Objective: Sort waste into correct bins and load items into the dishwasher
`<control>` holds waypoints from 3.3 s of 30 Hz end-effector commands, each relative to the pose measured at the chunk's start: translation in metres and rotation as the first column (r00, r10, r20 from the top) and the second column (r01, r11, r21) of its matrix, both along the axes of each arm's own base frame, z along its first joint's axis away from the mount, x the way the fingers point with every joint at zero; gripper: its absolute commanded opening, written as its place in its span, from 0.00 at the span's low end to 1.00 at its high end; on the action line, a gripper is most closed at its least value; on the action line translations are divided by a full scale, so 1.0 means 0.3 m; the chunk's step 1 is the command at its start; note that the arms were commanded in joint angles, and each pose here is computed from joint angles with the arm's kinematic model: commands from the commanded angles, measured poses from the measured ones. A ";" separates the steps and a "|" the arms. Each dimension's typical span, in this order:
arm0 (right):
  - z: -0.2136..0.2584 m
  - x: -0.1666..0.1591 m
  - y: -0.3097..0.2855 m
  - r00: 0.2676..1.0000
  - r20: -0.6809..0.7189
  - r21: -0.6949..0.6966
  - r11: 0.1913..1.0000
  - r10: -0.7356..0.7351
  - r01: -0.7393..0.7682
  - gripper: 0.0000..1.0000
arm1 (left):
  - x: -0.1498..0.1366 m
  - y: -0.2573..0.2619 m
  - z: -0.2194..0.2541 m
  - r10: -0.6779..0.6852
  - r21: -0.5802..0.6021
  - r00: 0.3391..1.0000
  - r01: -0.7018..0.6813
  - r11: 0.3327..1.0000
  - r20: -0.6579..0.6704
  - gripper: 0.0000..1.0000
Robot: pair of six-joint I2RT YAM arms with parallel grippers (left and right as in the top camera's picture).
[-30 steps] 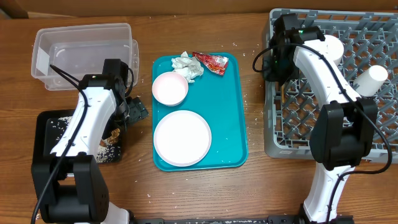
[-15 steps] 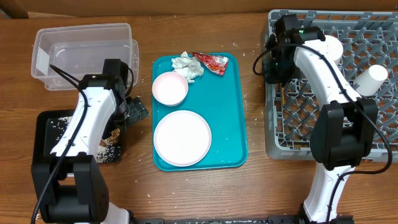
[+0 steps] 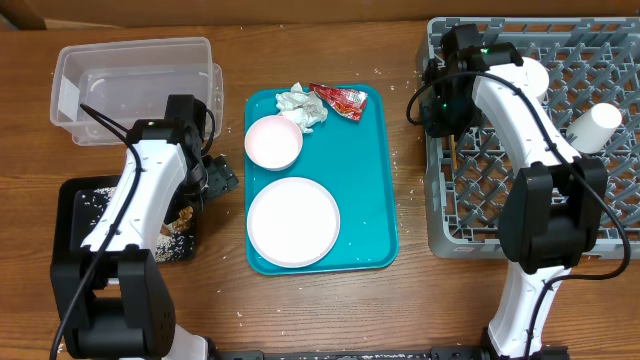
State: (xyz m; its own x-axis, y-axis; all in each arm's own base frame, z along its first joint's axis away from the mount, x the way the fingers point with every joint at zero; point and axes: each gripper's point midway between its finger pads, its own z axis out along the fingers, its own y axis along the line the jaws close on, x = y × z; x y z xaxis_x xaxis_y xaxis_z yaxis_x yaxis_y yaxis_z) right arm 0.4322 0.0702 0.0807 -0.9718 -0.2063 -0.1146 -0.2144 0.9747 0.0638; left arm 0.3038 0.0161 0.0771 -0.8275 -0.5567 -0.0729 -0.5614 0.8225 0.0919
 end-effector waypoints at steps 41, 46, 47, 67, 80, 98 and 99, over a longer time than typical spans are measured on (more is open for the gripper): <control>0.458 -0.006 0.119 0.964 0.222 0.195 0.975 -0.147 0.104 1.00 | 0.000 0.009 -0.008 0.022 0.013 1.000 -0.022 1.000 -0.006 1.00; 0.616 -0.054 0.381 0.980 0.197 0.619 0.778 -0.026 -0.104 1.00 | 0.000 0.009 -0.008 0.022 0.013 1.000 -0.022 1.000 -0.006 1.00; 0.632 -0.052 0.410 0.979 0.206 0.653 0.746 -0.007 -0.132 1.00 | 0.000 0.009 -0.008 0.022 0.013 1.000 -0.022 1.000 -0.006 1.00; 0.164 -0.021 0.850 0.976 0.082 0.391 0.907 -0.201 0.154 0.72 | 0.000 0.009 -0.008 0.022 0.013 1.000 -0.022 1.000 -0.006 1.00; -0.022 -0.050 0.916 0.956 0.127 0.243 0.943 -0.265 0.229 0.61 | 0.000 0.009 -0.008 0.022 0.013 1.000 -0.022 1.000 -0.006 1.00; -0.120 -0.048 0.904 0.953 0.119 0.215 0.944 -0.280 0.250 0.46 | 0.000 0.009 -0.008 0.022 0.013 1.000 -0.022 1.000 -0.006 1.00; -0.124 -0.049 0.903 0.953 0.118 0.214 0.944 -0.280 0.251 0.46 | 0.000 0.009 -0.008 0.022 0.013 1.000 -0.022 1.000 -0.006 1.00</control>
